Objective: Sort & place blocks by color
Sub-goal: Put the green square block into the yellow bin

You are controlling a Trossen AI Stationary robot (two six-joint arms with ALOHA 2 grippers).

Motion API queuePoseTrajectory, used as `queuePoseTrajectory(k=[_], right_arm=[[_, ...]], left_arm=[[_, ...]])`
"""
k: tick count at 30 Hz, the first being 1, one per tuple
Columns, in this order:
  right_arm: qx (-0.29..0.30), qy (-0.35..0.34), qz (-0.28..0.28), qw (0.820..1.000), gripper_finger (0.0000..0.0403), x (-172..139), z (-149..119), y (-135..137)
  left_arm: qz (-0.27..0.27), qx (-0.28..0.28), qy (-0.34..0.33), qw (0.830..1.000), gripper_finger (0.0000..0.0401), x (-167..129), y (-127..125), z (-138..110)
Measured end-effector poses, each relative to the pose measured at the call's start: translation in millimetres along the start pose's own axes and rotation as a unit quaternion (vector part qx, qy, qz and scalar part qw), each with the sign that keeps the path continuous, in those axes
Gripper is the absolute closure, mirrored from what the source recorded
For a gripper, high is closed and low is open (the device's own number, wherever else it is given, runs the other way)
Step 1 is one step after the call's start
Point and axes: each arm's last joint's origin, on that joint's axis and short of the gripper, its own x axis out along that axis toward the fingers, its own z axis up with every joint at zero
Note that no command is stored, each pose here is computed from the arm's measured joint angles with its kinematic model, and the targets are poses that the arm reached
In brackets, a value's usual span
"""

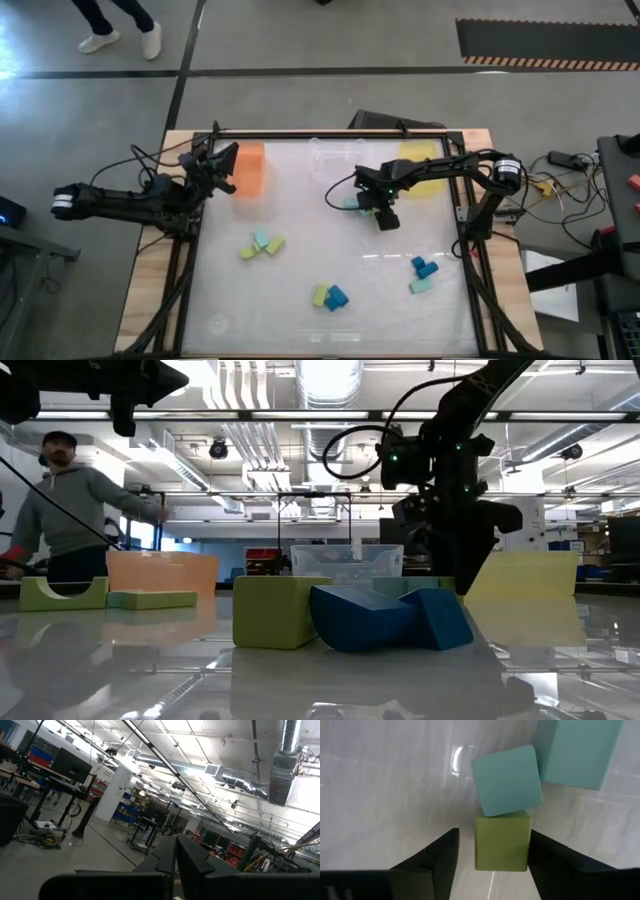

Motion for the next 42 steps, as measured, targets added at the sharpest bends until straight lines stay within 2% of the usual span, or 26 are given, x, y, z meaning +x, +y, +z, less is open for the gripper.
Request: queuePoseTrajectory(k=[9,14,22,27,30,32,37,42], right_arm=[[0.008,-0.005,-0.002,1.000,0.0277,-5,-1,1],[0.028,-0.002,0.001,1.000,0.0281,-16,-3,5],[0.116,-0.009,-0.003,0.993,0.0270,-54,0,10],[0.206,-0.046,-0.012,0.977,0.0276,-84,5,12],[0.285,-0.073,-0.013,0.956,0.0276,-102,7,12],[0.349,-0.089,-0.011,0.933,0.0275,-113,7,10],[0.499,-0.087,-0.007,0.862,0.0276,-135,-3,-4],[0.608,-0.078,-0.009,0.790,0.0276,-150,-20,-23]], left_arm=[[0.000,0.000,0.000,1.000,0.0401,0,0,0],[0.000,0.000,0.000,1.000,0.0401,0,0,0],[0.000,0.001,0.001,1.000,0.0401,0,0,0],[0.000,0.001,0.001,1.000,0.0401,0,0,0],[0.000,0.001,0.000,1.000,0.0401,0,0,0],[0.000,0.002,0.001,1.000,0.0401,0,0,0],[0.000,0.002,0.000,1.000,0.0401,0,0,0],[0.000,0.002,0.000,1.000,0.0401,0,0,0]])
